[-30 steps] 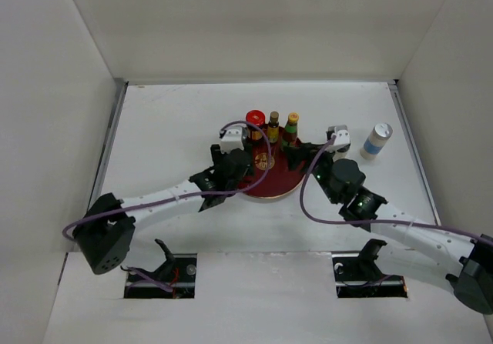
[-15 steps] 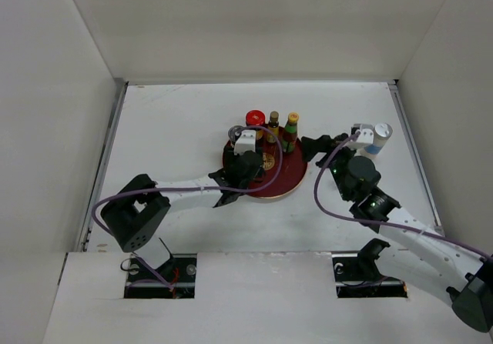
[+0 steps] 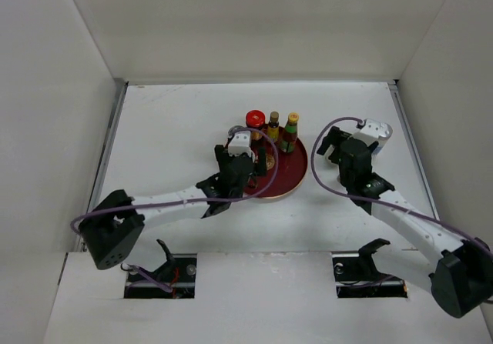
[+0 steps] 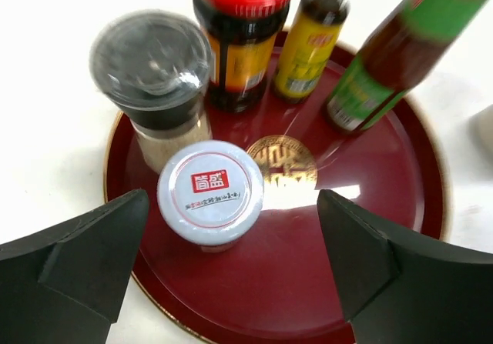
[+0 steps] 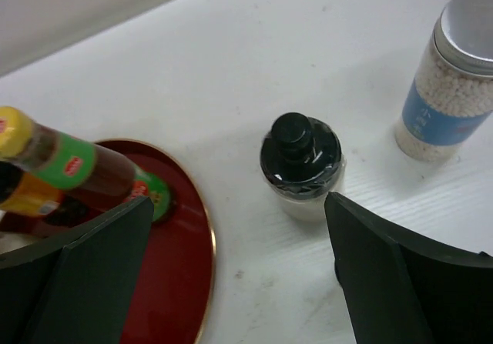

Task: Organize the condiment bottles

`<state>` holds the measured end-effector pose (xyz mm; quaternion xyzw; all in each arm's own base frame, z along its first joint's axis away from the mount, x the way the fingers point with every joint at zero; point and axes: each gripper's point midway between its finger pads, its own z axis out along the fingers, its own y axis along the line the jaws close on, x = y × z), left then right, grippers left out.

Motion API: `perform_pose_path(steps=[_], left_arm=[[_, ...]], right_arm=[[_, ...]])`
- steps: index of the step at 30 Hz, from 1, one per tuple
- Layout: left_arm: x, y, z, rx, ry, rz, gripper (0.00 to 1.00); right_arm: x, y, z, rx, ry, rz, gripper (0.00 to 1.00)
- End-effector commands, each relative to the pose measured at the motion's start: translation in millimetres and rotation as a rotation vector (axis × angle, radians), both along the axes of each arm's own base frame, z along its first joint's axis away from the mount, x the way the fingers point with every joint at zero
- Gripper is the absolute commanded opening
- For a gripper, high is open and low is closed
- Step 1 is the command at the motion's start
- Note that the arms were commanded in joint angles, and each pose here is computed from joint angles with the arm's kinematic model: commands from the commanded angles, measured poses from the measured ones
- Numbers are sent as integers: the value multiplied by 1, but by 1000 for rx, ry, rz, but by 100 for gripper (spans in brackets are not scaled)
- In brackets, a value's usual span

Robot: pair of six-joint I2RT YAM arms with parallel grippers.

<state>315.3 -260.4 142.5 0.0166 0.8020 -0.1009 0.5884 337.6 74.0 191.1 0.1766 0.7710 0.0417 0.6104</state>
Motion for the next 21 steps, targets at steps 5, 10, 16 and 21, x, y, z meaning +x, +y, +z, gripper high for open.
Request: perform_pose_path(steps=[5,10,16,21], left_arm=[[-25,24,77,-263,-218,-11,94],[-28,83,78,-374,-301,127,93],[-22,133,48,-395,-293,284,94],[-17,149,31,-445,-285,339,95]], right_arm=[[23,-27,6,-18,26,-109,100],[37,-33,3,-31,66,-111,100],[49,-28,-20,-42,157,-75,100],[56,-36,-34,-65,205,-100,100]])
